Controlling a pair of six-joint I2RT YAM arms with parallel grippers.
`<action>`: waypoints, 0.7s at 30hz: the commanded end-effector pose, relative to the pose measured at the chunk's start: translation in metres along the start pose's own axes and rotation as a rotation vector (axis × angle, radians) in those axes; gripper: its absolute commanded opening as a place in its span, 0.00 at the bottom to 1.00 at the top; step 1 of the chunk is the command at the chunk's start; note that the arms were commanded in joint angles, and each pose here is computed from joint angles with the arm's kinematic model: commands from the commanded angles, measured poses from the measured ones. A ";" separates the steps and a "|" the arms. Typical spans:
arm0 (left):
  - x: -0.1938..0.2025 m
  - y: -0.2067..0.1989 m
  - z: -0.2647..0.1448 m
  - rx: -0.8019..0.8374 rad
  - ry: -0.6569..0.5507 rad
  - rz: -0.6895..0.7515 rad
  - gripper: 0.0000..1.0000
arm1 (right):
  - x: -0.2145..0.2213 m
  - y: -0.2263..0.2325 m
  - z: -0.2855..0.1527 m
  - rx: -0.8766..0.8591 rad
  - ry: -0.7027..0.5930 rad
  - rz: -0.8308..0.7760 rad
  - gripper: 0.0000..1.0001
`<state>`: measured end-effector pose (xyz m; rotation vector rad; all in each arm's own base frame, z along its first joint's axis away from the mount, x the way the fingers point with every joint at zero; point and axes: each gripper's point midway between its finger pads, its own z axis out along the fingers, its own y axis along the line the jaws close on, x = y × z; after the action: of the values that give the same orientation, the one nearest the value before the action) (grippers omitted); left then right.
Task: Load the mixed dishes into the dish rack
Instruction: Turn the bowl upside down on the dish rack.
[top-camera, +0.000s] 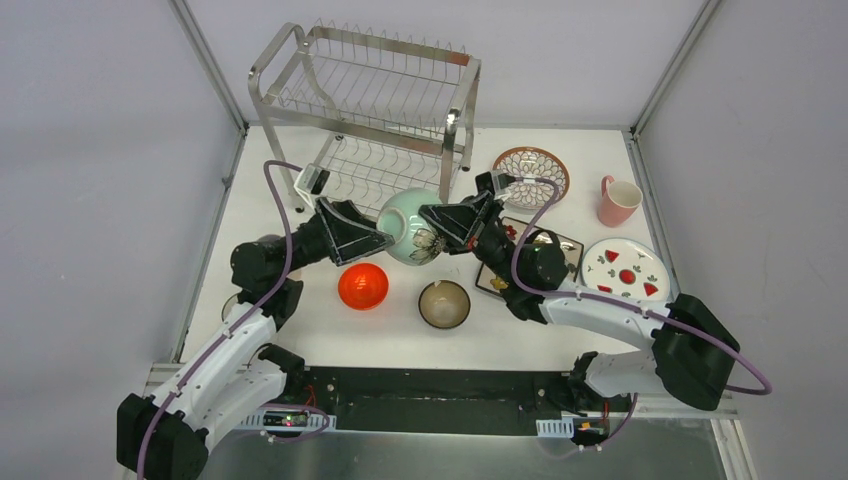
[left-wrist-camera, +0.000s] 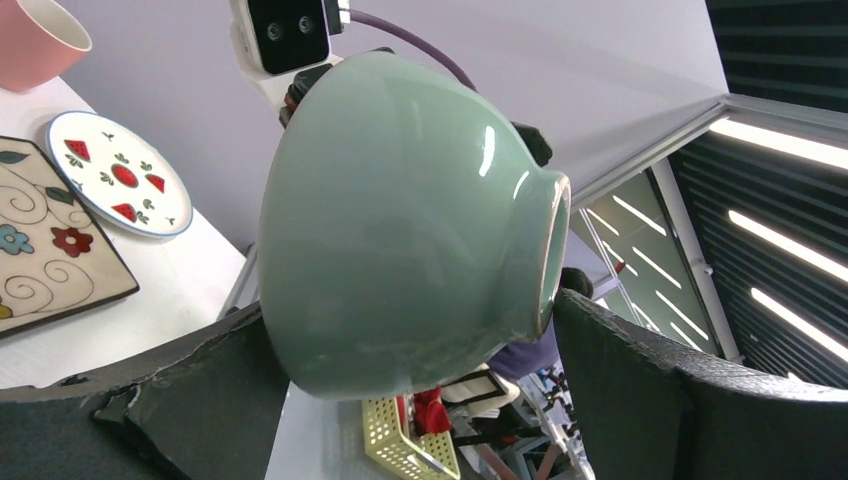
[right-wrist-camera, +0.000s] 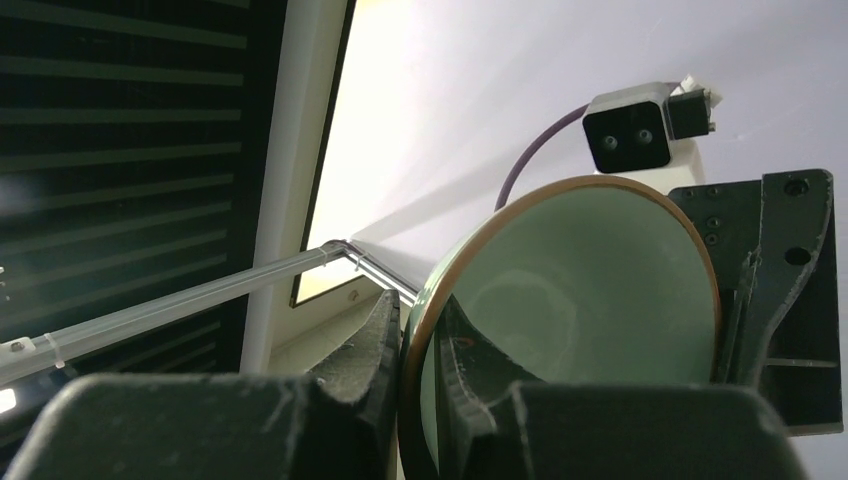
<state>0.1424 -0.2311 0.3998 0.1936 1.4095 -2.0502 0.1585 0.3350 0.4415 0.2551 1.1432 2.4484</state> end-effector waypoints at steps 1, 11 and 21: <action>-0.002 -0.019 -0.001 0.085 -0.021 0.013 0.99 | 0.010 0.056 0.008 -0.186 0.033 0.024 0.00; -0.008 -0.042 -0.002 0.139 -0.057 -0.013 0.82 | -0.002 0.020 -0.005 -0.095 -0.034 0.017 0.00; -0.011 -0.033 -0.003 0.091 -0.088 -0.071 0.56 | -0.021 -0.035 -0.031 0.052 -0.120 0.051 0.06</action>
<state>0.1445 -0.2316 0.3970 0.0475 1.4814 -2.1677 0.1607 0.3303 0.4171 0.3510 1.1456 2.4689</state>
